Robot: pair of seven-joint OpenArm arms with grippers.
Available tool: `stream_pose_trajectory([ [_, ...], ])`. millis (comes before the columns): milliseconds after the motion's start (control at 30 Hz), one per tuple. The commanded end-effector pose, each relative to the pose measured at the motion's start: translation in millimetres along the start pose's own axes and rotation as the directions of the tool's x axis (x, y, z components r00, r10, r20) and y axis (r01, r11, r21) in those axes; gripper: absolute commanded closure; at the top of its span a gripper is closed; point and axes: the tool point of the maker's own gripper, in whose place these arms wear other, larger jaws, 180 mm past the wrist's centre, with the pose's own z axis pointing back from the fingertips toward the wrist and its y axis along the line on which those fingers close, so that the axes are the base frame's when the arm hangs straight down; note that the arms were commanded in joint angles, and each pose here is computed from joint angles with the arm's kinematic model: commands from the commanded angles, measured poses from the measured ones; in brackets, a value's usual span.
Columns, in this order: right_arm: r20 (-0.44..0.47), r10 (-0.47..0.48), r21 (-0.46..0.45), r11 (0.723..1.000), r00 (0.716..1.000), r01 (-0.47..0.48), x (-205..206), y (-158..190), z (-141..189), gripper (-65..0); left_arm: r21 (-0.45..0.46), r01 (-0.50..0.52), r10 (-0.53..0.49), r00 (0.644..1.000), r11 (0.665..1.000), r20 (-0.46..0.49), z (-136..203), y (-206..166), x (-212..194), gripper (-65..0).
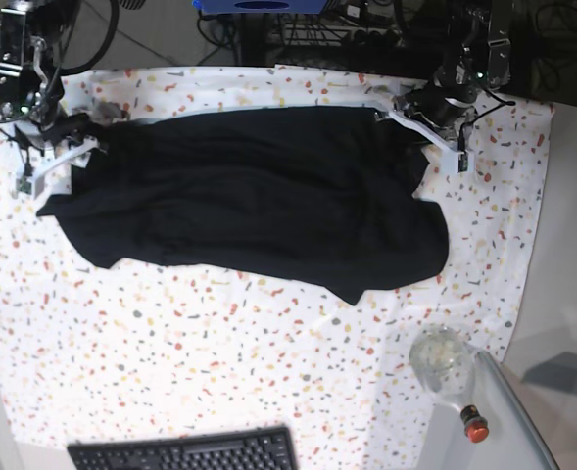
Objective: Layout the t-shirt on the table in an organized manner, then fold the t-shirt properly
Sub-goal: 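Grasp the shirt's hem corners with both grippers, then lift the shirt with both grippers and swing it toward the keyboard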
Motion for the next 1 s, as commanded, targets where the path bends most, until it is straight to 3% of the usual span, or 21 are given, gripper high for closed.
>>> stream_pose_trajectory([
  [0, -0.009, 0.028, 0.09, 0.996, 1.0, -0.027, -1.9, 20.6, 1.1, -34.2, -0.003, 0.007, -0.007, 1.0, 1.0, 0.011, 2.5, 0.5, 4.4, 0.0],
  [67, -0.02, 0.075, 0.149, 0.986, 0.997, -0.071, -11.7, 31.0, 3.8, -21.8, -0.003, 0.008, -0.008, 1.0, 1.0, 0.009, 2.9, 0.4, 3.9, 0.0],
  [133, -0.015, 0.103, 0.19, 0.977, 0.995, -0.099, -14.0, 38.5, 6.7, -1.8, -0.003, 0.017, -0.017, 1.0, 1.0, 0.016, 6.5, -0.4, 5.8, 0.0],
  [167, -0.011, 0.114, 0.2, 0.974, 0.993, -0.109, -14.4, 40.3, 9.2, 0.0, -0.003, 0.02, -0.02, 1.0, 1.0, 0.017, 10.3, -0.5, 4.7, 0.0],
  [300, 0.043, 0.09, 0.144, 0.985, 0.995, -0.095, -7.9, 22.2, 34.1, 0.0, -0.01, 0.11, -0.109, 0.992, 0.994, 0.067, 27.3, -8.2, 26.2, 0.0],
  [467, 0.183, 0.081, 0.086, 0.991, 0.98, -0.098, 39.3, 7.9, 63.1, 0.0, 0.062, 0.211, -0.215, 0.975, 0.976, 0.061, 25.4, -11.8, 67.7, 0.0],
  [533, 0.233, 0.085, 0.071, 0.992, 0.969, -0.104, 78.8, 5.8, 62.1, 0.0, 0.072, 0.251, -0.256, 0.964, 0.965, 0.071, 18.6, -20.6, 98.7, 0.0],
  [700, 0.256, 0.12, -0.008, 0.993, 0.959, -0.122, 169.6, -12.6, 43.7, 0.0, 0.097, 0.306, -0.318, 0.938, 0.947, 0.141, 0.5, -47.6, 186.8, 0.0],
  [967, 0.355, 0.089, -0.069, 0.995, 0.931, -0.069, 313.4, -28.1, 35.7, 0.0, 0.11, 0.503, -0.515, 0.843, 0.857, 0.156, -51.5, -128.8, 284.3, 0.0],
])
